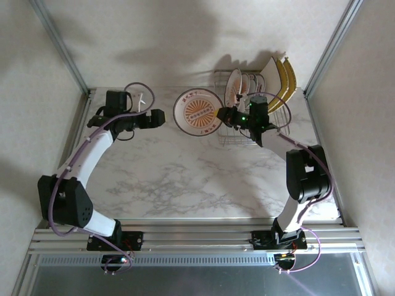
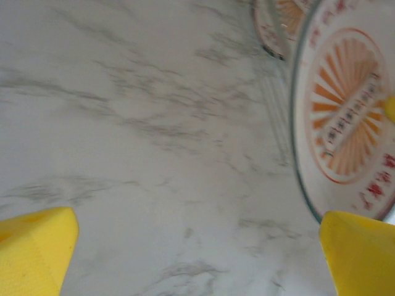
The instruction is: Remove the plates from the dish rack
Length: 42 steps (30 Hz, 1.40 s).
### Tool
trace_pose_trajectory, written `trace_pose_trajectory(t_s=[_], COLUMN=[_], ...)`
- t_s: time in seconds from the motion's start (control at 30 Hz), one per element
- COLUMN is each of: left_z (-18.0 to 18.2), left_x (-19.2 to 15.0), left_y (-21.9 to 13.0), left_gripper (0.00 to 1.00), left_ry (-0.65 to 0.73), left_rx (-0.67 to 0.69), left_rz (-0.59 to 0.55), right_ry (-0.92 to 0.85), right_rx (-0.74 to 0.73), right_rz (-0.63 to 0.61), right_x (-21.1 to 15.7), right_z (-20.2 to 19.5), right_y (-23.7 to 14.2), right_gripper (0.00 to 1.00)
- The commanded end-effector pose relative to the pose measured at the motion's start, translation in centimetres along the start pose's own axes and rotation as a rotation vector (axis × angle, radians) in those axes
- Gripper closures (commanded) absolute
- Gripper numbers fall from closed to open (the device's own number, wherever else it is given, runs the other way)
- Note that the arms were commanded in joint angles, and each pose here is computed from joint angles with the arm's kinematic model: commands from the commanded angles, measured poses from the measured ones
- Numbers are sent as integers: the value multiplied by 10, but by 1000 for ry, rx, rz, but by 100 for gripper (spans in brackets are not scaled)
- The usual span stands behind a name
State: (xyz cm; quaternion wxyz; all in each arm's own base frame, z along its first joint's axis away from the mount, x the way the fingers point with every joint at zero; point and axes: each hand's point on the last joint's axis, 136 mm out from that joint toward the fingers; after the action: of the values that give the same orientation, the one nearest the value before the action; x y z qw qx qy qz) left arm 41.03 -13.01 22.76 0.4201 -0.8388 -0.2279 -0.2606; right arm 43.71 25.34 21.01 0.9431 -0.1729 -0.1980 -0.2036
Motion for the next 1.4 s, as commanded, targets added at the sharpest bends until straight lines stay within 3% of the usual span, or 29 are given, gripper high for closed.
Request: trace_pose_trajectory(t_s=[0.0, 0.27, 0.47, 0.8, 0.9, 0.93, 1.07, 1.1, 1.2, 1.27, 1.37], left_z=[-33, -32, -29, -18, -13, -12, -8, -7, -3, 3, 16], left_x=[0, 0, 2, -1, -3, -2, -2, -1, 7, 13, 20], left_y=[14, 38, 49, 52, 51, 50, 49, 48, 41, 36, 28], left_gripper=[0, 6, 21, 82, 96, 100, 100, 100, 100, 100, 100], left_ry=[-28, -101, -139, -173, -186, -189, -206, -217, -273, -298, -328], left_rx=[-248, -342, -374, -365, -358, -357, -354, -356, -399, -395, -352], left_rz=[-4, -9, -9, 2, 1, -1, -8, -16, -67, -101, -148], right_ry=[-101, -130, -117, -118, -111, -110, -104, -103, -113, -129, -155], right_rx=[115, 144, 157, 143, 142, 142, 135, 128, 104, 77, 16], right_rz=[-5, 59, 83, 90, 97, 97, 97, 97, 98, 94, 79], right_x=[16, 6, -1, -1, -2, -2, -3, -2, -1, 2, 11], right_z=[44, 59, 60, 58, 56, 56, 54, 53, 53, 53, 54], right_y=[8, 34, 47, 53, 56, 57, 58, 58, 57, 53, 43], right_gripper=[100, 100, 100, 100, 100, 100, 100, 90, 32, 1, 1])
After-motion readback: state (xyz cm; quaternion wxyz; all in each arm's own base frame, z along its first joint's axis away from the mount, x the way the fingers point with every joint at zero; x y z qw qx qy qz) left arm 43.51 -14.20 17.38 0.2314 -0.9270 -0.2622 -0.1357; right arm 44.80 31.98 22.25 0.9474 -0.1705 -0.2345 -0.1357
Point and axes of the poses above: each hand's point on the last joint's axis, 136 mm out from that joint toward the fingers, its own y axis out along the fingers, its own z axis along the line the jaws close on, x = y × z, and after that the axes turned 1 degree about -y, right-handed
